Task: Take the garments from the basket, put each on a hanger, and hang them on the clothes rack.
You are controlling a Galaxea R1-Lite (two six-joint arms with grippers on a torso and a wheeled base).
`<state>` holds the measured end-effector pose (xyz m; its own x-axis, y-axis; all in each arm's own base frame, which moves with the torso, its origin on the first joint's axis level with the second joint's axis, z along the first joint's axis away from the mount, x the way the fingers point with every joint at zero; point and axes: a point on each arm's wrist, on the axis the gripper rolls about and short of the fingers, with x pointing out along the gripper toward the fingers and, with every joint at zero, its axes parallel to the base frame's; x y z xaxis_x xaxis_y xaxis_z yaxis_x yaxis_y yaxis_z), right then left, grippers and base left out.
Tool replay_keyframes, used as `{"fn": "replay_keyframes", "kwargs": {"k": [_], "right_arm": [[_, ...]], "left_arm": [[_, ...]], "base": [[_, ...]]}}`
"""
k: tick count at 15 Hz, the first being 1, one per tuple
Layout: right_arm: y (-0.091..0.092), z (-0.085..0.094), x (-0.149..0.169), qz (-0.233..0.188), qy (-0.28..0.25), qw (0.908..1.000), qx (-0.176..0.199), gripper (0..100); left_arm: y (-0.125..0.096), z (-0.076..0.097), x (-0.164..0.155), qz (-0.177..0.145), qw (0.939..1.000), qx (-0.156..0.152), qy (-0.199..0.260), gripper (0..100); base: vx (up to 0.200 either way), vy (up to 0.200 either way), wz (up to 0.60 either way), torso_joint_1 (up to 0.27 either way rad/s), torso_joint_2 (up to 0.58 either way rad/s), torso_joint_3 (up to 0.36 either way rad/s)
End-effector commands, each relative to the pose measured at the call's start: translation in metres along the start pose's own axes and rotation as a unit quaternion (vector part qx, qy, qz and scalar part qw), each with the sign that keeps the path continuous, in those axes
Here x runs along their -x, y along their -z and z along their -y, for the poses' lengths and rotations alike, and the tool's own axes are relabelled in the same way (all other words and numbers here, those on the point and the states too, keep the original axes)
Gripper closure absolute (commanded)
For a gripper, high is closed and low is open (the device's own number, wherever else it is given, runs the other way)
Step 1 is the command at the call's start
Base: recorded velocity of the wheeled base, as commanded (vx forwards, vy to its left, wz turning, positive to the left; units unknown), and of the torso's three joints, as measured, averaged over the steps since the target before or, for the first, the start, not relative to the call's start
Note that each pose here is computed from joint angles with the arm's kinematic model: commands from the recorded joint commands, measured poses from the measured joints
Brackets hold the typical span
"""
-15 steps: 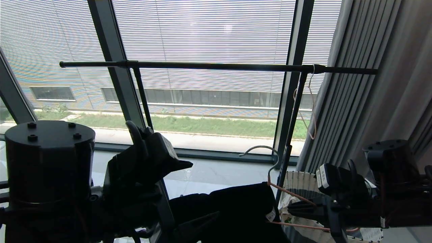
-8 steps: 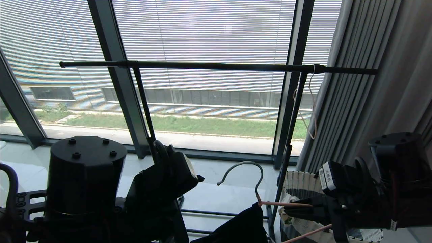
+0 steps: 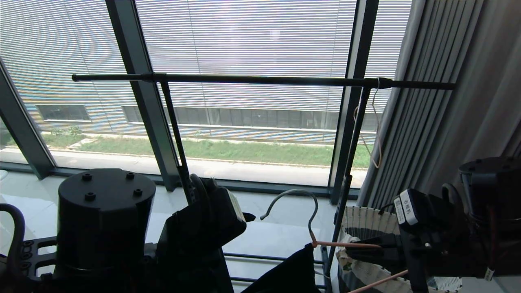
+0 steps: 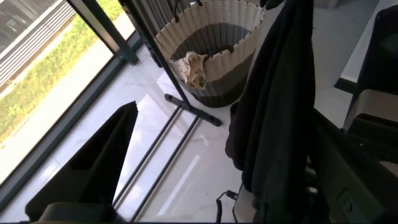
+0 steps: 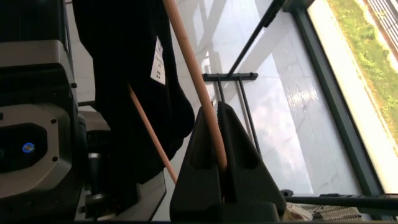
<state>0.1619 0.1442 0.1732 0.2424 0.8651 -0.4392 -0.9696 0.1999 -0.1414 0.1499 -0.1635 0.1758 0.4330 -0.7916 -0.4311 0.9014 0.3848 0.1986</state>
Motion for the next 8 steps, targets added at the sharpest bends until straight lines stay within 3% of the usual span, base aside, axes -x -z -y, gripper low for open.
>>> {"fn": "replay_keyframes", "kwargs": {"k": [1, 5, 8], "right_arm": [[-0.001, 0.001, 0.002, 0.004, 0.006, 1.0, 0.0, 100], [-0.011, -0.003, 0.015, 0.036, 0.017, 0.9988, -0.028, 100], [-0.014, -0.009, 0.019, 0.046, 0.014, 0.9985, -0.024, 100]], "left_arm": [[0.004, 0.002, 0.001, -0.005, 1.0, 0.001, 0.001, 0], [0.007, 0.0, -0.007, -0.014, 0.9999, 0.006, 0.002, 0], [0.009, -0.006, -0.024, -0.001, 1.0, 0.005, -0.005, 0]], "base": [[0.0, 0.0, 0.0, 0.0, 0.0, 0.0], [0.0, 0.0, 0.0, 0.0, 0.0, 0.0], [0.0, 0.0, 0.0, 0.0, 0.0, 0.0]]}}
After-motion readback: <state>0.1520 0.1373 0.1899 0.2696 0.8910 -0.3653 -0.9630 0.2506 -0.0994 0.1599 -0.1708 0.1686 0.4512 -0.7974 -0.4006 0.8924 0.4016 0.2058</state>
